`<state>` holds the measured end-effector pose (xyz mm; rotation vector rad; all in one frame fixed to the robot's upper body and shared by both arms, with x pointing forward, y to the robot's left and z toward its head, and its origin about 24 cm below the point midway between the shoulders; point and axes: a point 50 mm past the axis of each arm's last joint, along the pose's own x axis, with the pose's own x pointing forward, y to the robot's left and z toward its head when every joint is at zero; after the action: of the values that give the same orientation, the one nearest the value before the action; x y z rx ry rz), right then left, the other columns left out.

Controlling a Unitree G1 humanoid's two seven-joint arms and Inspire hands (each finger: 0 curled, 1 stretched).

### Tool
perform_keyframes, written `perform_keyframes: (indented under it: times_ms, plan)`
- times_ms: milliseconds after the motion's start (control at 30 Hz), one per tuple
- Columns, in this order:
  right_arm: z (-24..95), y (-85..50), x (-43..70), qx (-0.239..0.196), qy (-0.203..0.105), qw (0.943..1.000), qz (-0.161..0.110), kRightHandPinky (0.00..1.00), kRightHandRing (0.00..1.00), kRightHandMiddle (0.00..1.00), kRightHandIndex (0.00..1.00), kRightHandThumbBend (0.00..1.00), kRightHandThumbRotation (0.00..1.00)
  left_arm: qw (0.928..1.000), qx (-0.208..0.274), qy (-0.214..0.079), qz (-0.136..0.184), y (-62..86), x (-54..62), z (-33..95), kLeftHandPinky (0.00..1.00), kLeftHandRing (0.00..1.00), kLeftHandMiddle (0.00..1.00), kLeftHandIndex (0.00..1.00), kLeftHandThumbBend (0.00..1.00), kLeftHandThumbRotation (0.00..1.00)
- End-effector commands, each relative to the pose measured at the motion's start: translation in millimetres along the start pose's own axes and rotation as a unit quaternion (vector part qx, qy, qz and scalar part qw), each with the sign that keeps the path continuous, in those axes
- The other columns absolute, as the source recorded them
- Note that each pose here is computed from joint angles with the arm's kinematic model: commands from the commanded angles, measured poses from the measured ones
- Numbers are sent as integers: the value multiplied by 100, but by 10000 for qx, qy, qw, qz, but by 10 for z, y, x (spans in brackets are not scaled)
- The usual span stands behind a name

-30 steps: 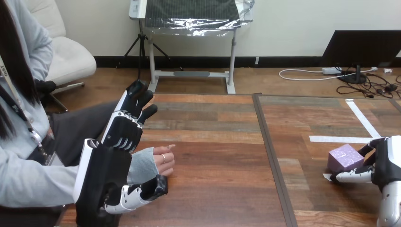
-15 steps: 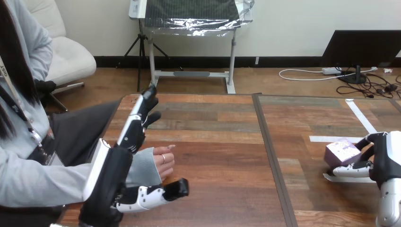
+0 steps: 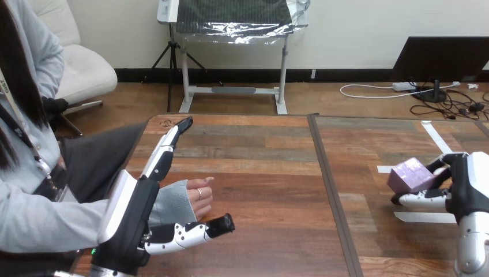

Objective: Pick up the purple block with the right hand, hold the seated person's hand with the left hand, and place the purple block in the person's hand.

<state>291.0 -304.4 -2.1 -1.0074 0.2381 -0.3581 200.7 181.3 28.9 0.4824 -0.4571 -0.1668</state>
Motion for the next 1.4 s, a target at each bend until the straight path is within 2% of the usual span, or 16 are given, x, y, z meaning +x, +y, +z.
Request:
perform_keyframes:
  times_ms: [0, 500, 733, 1100, 1367]
  plan:
    - [346, -108, 149, 499, -563, 9965, -368, 8, 13, 20, 26, 46, 2, 9983, 481, -283, 153, 121, 135, 92, 94, 97, 95, 95, 100, 55]
    - [535, -45, 125, 909, -991, 9903, -362, 8, 13, 20, 25, 46, 0, 9933, 1154, 76, 55, 166, 160, 21, 91, 97, 94, 95, 100, 48]
    - [627, -6, 103, 1156, -1169, 9859, -312, 8, 12, 19, 23, 45, 0, 9869, 1587, 294, -87, 196, 173, -19, 91, 97, 95, 95, 100, 47]
    - [735, 45, 67, 1375, -1378, 9807, -207, 9, 13, 20, 24, 43, 0, 9794, 1941, 497, -251, 261, 200, -92, 89, 94, 94, 94, 100, 44]
    - [817, 82, 20, 1647, -1544, 9741, -157, 9, 13, 20, 24, 42, 0, 9691, 2310, 723, -480, 337, 219, -165, 88, 94, 94, 94, 100, 45]
